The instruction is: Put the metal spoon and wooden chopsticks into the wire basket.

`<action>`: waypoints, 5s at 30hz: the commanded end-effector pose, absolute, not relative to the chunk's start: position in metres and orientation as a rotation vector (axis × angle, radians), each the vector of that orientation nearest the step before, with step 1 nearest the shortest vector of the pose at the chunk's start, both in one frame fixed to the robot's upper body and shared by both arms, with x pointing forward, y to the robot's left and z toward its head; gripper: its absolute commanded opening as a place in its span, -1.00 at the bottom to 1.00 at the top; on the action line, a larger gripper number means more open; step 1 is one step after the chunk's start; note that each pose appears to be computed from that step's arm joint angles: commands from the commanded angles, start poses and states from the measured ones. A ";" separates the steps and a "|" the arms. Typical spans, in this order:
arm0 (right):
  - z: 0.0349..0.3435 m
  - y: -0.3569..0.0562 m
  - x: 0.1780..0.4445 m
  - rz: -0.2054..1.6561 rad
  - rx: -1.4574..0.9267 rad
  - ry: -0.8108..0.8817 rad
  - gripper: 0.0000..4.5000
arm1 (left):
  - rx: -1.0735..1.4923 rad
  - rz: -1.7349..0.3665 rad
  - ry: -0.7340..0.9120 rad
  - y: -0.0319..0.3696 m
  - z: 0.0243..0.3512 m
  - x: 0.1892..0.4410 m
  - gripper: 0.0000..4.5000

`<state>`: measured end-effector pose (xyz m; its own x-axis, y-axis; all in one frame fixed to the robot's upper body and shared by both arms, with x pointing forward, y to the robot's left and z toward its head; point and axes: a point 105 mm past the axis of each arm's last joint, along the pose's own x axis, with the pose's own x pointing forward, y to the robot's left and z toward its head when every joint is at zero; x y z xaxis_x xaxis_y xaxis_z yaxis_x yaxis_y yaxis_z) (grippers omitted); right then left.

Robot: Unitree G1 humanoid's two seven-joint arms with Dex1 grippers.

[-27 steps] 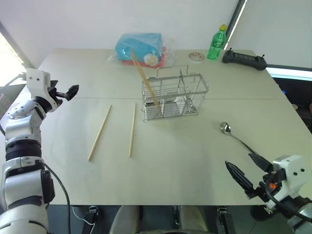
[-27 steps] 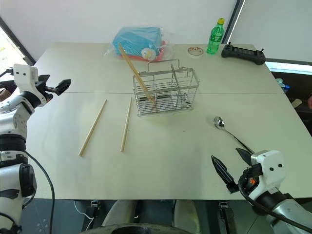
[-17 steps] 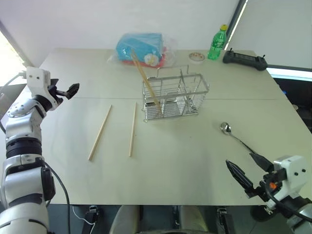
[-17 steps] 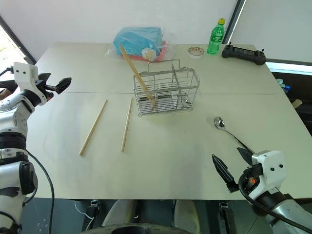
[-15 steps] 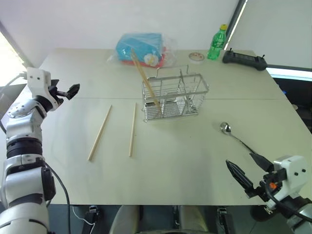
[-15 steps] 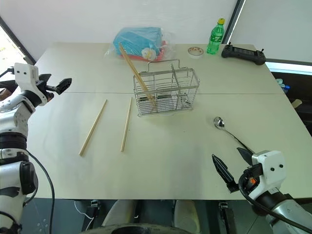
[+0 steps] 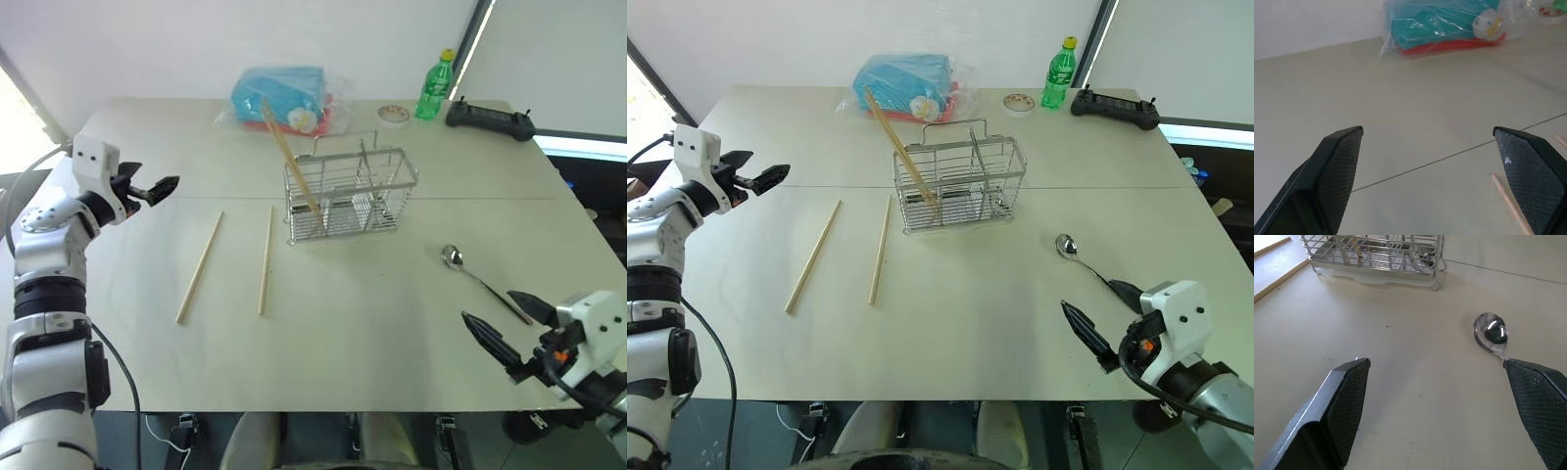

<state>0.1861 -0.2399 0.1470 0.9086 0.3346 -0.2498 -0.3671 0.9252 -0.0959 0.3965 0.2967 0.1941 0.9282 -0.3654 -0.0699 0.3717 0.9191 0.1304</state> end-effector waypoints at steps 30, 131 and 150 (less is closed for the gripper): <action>0.138 -0.299 0.305 0.622 -0.418 0.655 1.00 | 0.252 -1.395 0.167 0.122 0.244 0.239 0.99; 0.281 -0.153 0.409 0.510 0.319 -0.290 0.99 | 0.256 -1.200 -0.097 0.124 0.295 0.296 1.00; 0.290 -0.176 0.254 0.823 -0.276 -0.038 0.99 | 0.307 -0.635 0.240 0.231 0.238 0.379 1.00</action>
<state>0.2663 -0.1822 0.2827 0.7016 0.7067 -0.0912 -0.7061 0.6723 -0.2223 0.3719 0.2279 0.2411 0.7503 -0.5937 -0.2907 0.6526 0.7356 0.1819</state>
